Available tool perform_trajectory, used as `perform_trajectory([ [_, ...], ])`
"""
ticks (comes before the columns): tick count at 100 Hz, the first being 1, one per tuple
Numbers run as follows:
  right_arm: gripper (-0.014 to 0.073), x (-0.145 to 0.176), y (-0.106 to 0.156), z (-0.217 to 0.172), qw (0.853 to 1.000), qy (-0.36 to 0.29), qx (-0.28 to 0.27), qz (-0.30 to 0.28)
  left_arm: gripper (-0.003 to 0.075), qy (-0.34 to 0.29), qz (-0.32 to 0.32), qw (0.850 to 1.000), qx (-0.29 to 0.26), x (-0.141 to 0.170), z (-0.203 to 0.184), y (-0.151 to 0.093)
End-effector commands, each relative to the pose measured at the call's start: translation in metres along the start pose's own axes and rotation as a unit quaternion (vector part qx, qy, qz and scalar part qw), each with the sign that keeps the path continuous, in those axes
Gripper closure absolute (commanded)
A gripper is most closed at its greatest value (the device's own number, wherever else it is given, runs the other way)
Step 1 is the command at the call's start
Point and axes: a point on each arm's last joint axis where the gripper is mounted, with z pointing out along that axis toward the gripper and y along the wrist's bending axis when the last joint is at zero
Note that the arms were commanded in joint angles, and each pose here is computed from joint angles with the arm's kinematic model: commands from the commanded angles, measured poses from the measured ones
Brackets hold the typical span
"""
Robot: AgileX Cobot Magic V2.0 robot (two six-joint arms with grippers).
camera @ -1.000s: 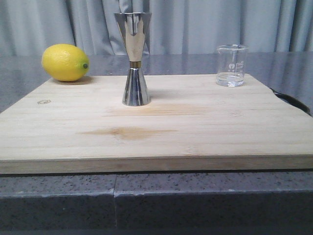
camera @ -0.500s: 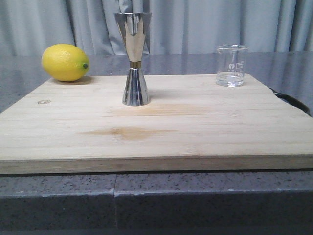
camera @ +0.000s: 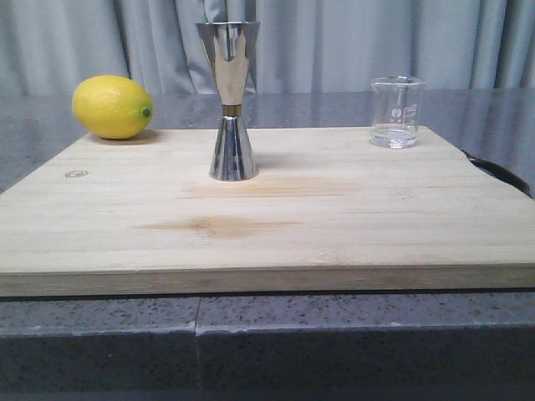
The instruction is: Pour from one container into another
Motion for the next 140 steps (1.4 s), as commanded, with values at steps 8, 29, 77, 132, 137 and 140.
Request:
perform_trajectory([
  [8,0.0666,-0.013,0.000,-0.005,0.999,-0.050,0.002,-0.011,0.0739,-0.094,-0.003,0.996,0.007,0.025,-0.001,0.001],
  [29,0.0666,-0.013,0.000,-0.005,0.999,-0.050,0.002,-0.011,0.0739,-0.142,-0.002,0.990,0.013,0.057,0.003,0.002],
  [77,0.0666,-0.013,0.000,-0.005,0.999,-0.051,0.001,-0.011,0.0739,-0.122,-0.014,0.992,0.013,0.061,0.004,0.002],
  [132,0.0666,-0.010,-0.001,-0.008,0.998,-0.060,0.001,-0.011,0.0739,-0.122,-0.014,0.992,0.013,0.061,0.004,0.002],
  [137,0.0666,-0.004,-0.003,-0.011,0.998,-0.068,0.013,-0.008,0.0739,-0.122,-0.014,0.992,0.013,0.061,0.004,0.002],
  [140,0.0666,0.000,-0.005,-0.014,0.997,-0.075,0.020,-0.004,0.0739,-0.122,-0.014,0.992,0.013,0.061,0.004,0.002],
])
